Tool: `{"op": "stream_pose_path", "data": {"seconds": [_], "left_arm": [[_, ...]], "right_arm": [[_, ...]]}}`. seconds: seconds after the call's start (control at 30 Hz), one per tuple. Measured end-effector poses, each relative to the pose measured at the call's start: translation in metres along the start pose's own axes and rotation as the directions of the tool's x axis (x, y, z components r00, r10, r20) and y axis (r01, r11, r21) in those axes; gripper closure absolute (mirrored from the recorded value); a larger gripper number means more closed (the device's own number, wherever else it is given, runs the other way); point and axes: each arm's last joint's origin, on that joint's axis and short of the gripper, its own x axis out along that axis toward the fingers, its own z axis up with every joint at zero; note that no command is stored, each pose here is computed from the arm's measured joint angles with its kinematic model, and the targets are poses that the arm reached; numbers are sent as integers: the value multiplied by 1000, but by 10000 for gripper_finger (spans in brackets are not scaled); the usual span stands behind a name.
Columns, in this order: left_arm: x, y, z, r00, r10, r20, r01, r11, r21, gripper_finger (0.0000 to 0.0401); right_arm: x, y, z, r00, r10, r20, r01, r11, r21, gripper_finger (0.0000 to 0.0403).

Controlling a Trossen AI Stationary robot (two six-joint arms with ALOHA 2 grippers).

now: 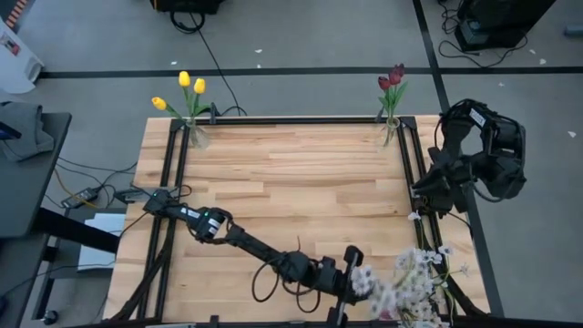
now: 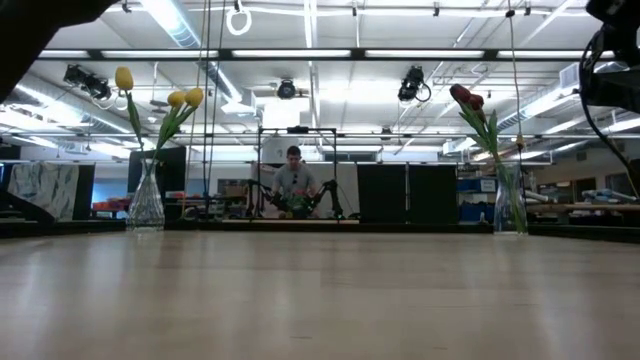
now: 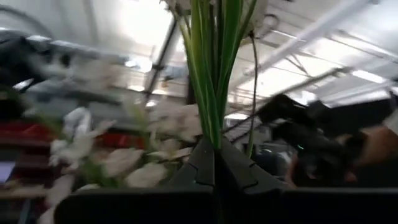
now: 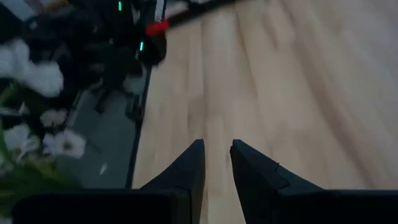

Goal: Sort flowers into vase by color
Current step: Put the white flowers into the purple vase

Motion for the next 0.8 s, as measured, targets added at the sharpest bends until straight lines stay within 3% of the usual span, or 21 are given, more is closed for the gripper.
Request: {"op": "stream_pose_path", "data": {"seconds": [0.17,0.33,0.47,0.6,0.7,0.8], "left_arm": [[0,2,6,995,79,58,-75,994,-81,400],[-1,-4,6,996,68,57,-62,993,-100,400],[-3,-20,7,997,61,54,-57,995,-82,400],[-7,-33,17,975,183,127,-179,983,-40,400],[-10,-36,25,942,275,192,-270,961,-51,400],[-14,-38,34,896,357,265,-351,934,-71,400]], "right_arm": [[0,1,-6,981,28,-194,-15,997,71,312],[-1,2,-9,950,45,-309,-7,992,123,312],[0,4,-16,878,76,-473,14,983,184,312],[12,16,-32,777,126,-616,47,965,256,312],[28,32,-46,763,177,-622,-22,968,250,312],[46,41,-62,757,165,-633,-60,981,185,312]]}}
